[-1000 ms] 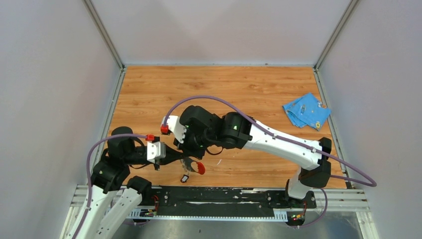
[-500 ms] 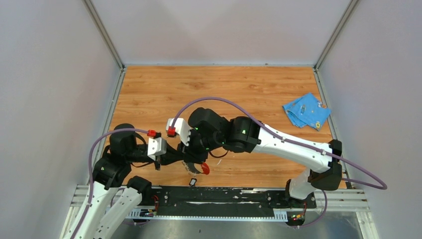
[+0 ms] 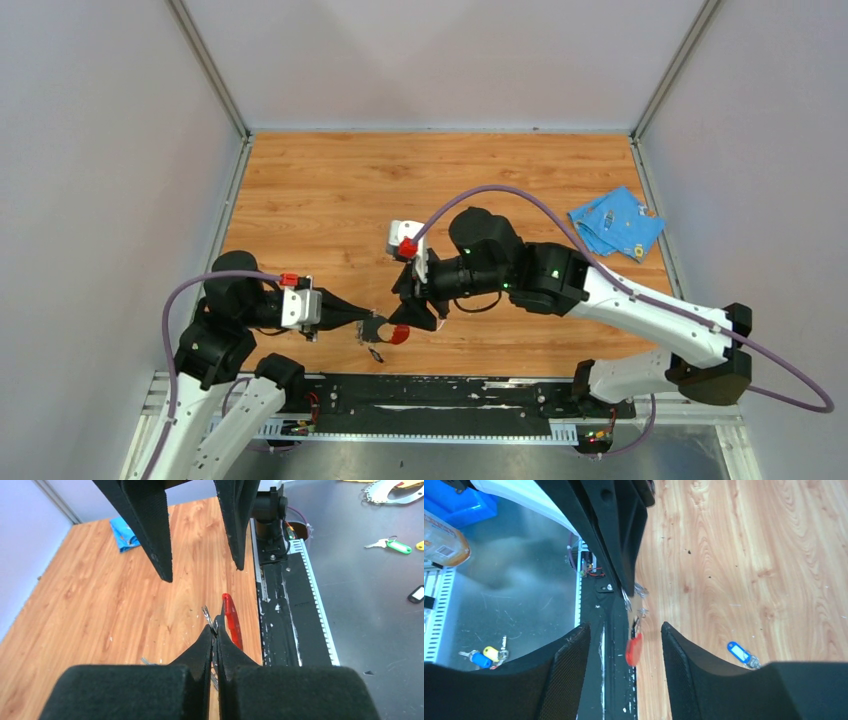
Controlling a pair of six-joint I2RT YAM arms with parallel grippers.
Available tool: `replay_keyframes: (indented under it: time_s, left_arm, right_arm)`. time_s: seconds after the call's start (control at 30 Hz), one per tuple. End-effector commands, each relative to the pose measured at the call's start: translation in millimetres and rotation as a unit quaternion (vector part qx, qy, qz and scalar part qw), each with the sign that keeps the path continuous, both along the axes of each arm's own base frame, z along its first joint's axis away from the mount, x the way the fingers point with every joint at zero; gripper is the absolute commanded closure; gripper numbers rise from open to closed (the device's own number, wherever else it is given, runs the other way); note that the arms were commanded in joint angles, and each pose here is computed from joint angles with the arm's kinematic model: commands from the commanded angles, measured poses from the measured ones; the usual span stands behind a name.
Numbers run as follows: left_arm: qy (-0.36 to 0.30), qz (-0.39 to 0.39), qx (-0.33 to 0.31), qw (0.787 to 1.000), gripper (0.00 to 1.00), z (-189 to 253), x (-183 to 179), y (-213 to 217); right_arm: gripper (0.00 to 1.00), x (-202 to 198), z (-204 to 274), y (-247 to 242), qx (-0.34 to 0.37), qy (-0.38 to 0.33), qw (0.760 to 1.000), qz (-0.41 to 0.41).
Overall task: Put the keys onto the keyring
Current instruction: Adjust the keyring.
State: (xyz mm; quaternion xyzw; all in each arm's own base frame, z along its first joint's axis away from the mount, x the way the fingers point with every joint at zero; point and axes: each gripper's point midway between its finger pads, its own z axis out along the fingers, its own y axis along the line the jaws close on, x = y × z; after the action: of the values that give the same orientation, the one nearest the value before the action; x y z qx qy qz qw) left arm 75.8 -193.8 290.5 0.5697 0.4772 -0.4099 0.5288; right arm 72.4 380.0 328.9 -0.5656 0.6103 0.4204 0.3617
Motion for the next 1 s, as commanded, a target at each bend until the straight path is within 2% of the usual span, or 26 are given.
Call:
replay_keyframes:
  time_s: [0.0,0.1,0.23,0.43,0.5,0.63,0.73,0.77,0.83,0.97]
  left_arm:
    - [-0.053,-0.012,-0.015,0.998,1.00,20.3,-4.2,0.3]
    - [-0.060,-0.015,-0.018,0.998,1.00,26.5,-5.7,0.3]
    - [-0.063,-0.018,-0.020,0.998,1.00,31.5,-5.3,-0.4]
    - [-0.061,-0.016,-0.018,0.998,1.00,32.0,-3.0,-0.8]
    - [-0.060,-0.013,-0.017,0.998,1.00,32.2,-3.0,-0.4]
    - [-0.064,-0.001,-0.016,0.998,1.00,33.6,0.5,0.6]
    - [-0.072,0.013,-0.013,0.997,1.00,35.2,6.2,1.4]
    - [-0.073,0.016,-0.012,0.997,1.00,35.4,7.6,1.6]
    - [-0.073,0.014,-0.011,0.997,1.00,34.1,8.6,1.1]
    - [-0.077,-0.013,-0.010,0.997,1.00,32.6,1.0,-0.4]
  right_arm:
    - [0.40,6.4,-3.3,-13.2,0.026,-0.010,0.999,-0.022]
    - [0.37,7.5,-22.1,-18.4,0.038,-0.018,0.999,-0.030]
    - [0.36,-0.6,-21.1,-14.1,0.083,0.000,0.996,-0.018]
    - [0.35,5.6,-23.7,0.9,0.101,-0.007,0.995,-0.022]
    - [0.42,5.0,-20.6,5.4,0.110,-0.012,0.994,-0.020]
    - [0.61,2.4,-24.7,9.5,0.104,-0.015,0.994,-0.017]
    - [0.70,-0.3,-31.9,8.7,0.089,-0.015,0.996,-0.019]
    - [0.70,-1.3,-31.2,8.4,0.089,-0.015,0.996,-0.019]
    - [0.64,-2.4,-23.0,7.8,0.101,-0.021,0.994,-0.017]
    - [0.45,8.5,3.1,1.3,0.125,-0.075,0.989,-0.032]
